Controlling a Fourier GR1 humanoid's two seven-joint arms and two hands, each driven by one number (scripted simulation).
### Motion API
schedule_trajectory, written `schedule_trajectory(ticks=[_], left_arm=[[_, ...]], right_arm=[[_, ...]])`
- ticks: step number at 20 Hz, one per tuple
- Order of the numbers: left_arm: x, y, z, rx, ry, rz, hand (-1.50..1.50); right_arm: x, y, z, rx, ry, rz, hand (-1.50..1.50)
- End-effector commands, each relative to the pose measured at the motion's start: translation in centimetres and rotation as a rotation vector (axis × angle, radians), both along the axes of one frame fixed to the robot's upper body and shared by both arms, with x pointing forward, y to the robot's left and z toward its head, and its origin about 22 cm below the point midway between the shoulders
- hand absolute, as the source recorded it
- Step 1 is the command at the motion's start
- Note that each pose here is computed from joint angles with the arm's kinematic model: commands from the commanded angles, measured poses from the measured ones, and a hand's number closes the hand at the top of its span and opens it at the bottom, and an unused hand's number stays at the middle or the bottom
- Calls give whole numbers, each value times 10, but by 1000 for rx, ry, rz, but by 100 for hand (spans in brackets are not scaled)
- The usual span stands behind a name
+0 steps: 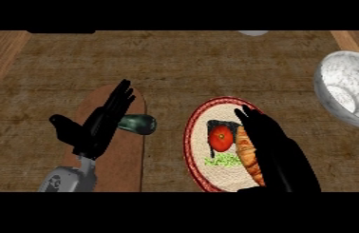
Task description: Pick the tomato from the placemat and place it in the bowl
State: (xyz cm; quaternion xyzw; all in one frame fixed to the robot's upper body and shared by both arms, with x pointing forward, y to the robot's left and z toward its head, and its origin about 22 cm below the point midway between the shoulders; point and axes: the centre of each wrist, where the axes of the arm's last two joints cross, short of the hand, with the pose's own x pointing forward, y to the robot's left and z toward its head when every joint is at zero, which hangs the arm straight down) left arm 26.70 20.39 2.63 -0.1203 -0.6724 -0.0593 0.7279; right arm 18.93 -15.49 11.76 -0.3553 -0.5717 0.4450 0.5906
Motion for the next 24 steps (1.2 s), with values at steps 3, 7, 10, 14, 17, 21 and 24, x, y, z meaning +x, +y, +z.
schedule_trajectory(ticks=[3, 7, 10, 14, 17, 21, 24], left_arm=[[-2, 2, 0, -8, -4, -7, 0], [2, -14, -1, 2, -8, -33, 0], [-2, 12, 5, 5, -7, -15, 0], [10, -20, 4, -6, 12, -10, 0], [12, -5, 7, -8, 12, 3, 0], [-4, -9, -1, -20, 8, 0, 0], [-6, 6, 9, -3, 7, 0, 0]], right_arm=[[16, 57, 20, -90, 183, -75, -150], [34, 72, 7, -108, 263, -144, -150], [45, 72, 16, -150, 311, -195, -150], [51, 65, -9, -187, 365, -204, -150], [57, 70, -17, -218, 403, -223, -150], [54, 65, -26, -244, 438, -204, -150], [60, 59, -15, -216, 430, -193, -150]])
